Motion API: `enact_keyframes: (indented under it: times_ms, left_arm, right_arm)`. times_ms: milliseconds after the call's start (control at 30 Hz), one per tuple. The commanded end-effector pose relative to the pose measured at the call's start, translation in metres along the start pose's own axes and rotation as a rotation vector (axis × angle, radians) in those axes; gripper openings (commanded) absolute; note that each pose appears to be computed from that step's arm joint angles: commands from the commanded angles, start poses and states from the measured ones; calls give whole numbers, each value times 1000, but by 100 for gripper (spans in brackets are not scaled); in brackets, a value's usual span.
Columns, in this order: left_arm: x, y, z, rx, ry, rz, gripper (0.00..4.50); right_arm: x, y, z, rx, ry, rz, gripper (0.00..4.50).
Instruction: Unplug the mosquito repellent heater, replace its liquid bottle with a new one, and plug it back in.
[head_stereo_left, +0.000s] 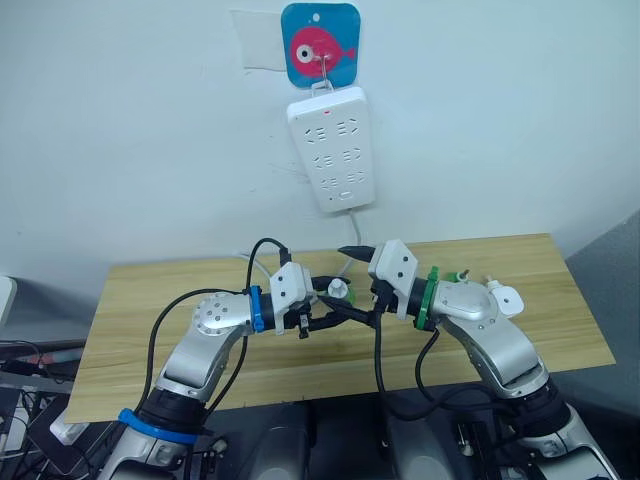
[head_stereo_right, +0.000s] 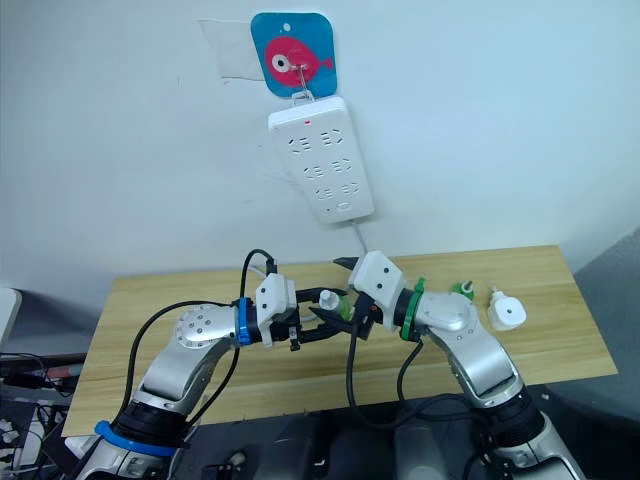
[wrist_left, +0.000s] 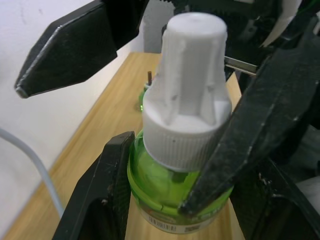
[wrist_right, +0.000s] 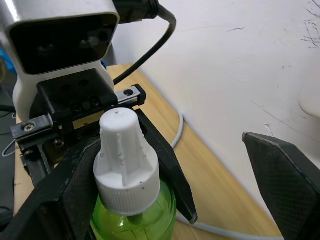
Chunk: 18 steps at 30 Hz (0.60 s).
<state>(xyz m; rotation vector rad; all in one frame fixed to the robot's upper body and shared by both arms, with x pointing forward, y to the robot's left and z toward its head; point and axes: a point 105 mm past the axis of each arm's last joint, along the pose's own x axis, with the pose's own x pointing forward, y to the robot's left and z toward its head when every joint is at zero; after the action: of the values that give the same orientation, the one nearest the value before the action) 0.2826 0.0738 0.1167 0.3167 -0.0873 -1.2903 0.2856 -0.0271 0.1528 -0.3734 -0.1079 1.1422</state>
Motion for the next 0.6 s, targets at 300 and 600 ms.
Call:
enact_keyframes:
  times_ms: [300, 600]
  left_arm:
    - [0, -1, 9, 38, -34, -27, 223]
    - [0, 2, 7, 44, -32, -44, 223]
  right_arm:
    - [-58, -25, 2, -22, 37, -21, 448]
    - [-43, 4, 19, 67, -57, 150, 448]
